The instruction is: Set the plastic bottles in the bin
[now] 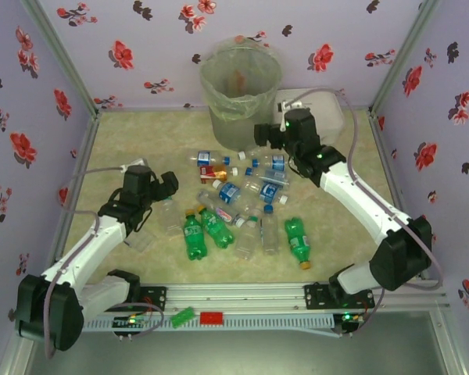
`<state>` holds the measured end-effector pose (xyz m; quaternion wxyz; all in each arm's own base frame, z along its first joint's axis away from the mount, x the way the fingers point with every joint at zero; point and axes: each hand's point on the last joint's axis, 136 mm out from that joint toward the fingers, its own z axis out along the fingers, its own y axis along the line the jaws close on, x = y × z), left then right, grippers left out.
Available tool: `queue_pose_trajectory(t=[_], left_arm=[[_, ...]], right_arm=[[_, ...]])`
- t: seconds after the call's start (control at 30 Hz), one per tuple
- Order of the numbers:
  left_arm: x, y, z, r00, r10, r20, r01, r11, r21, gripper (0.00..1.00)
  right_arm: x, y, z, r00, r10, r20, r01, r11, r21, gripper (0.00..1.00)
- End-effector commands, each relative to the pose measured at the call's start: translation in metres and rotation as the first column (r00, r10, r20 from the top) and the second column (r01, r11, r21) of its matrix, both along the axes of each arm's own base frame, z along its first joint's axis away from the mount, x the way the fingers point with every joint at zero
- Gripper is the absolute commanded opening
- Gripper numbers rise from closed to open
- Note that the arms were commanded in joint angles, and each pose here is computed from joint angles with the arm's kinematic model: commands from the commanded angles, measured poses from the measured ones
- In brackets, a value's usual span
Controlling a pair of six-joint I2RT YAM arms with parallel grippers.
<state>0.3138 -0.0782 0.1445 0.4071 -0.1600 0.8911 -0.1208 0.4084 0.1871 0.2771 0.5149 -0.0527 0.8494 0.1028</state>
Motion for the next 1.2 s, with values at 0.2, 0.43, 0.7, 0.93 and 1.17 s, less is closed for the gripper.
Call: queue_pose_trajectory(t=[0.2, 0.43, 0.7, 0.93, 1.17], left_arm=[[-0.030, -0.013, -0.024, 0.993, -0.018, -0.118, 0.013, 0.999, -0.042, 1.00], [-0.058, -0.025, -0.060, 0.964, -0.014, -0.264, 0.006, 0.999, -0.031, 0.99], [-0.068, -0.027, -0.083, 0.945, 0.012, -0.326, -0.006, 1.000, 0.021, 0.99], [-0.059, -0.024, -0.098, 0.942, 0.037, -0.333, -0.017, 0.998, 0.061, 1.00], [-0.058, -0.022, -0.111, 0.931, 0.049, -0.363, -0.019, 0.996, 0.087, 0.98]], right_arm=[[-0.010, -0.089, -0.064, 0.911, -0.404, -0.079, 0.397, 0.913, -0.094, 1.00], [-0.002, -0.092, -0.087, 0.907, -0.395, -0.148, 0.403, 0.914, 0.033, 1.00], [0.001, -0.080, -0.102, 0.917, -0.356, -0.181, 0.375, 0.923, 0.083, 1.00], [0.000, -0.072, -0.108, 0.924, -0.324, -0.206, 0.351, 0.929, 0.116, 1.00], [-0.005, -0.077, -0.108, 0.921, -0.340, -0.190, 0.368, 0.920, 0.133, 1.00]])
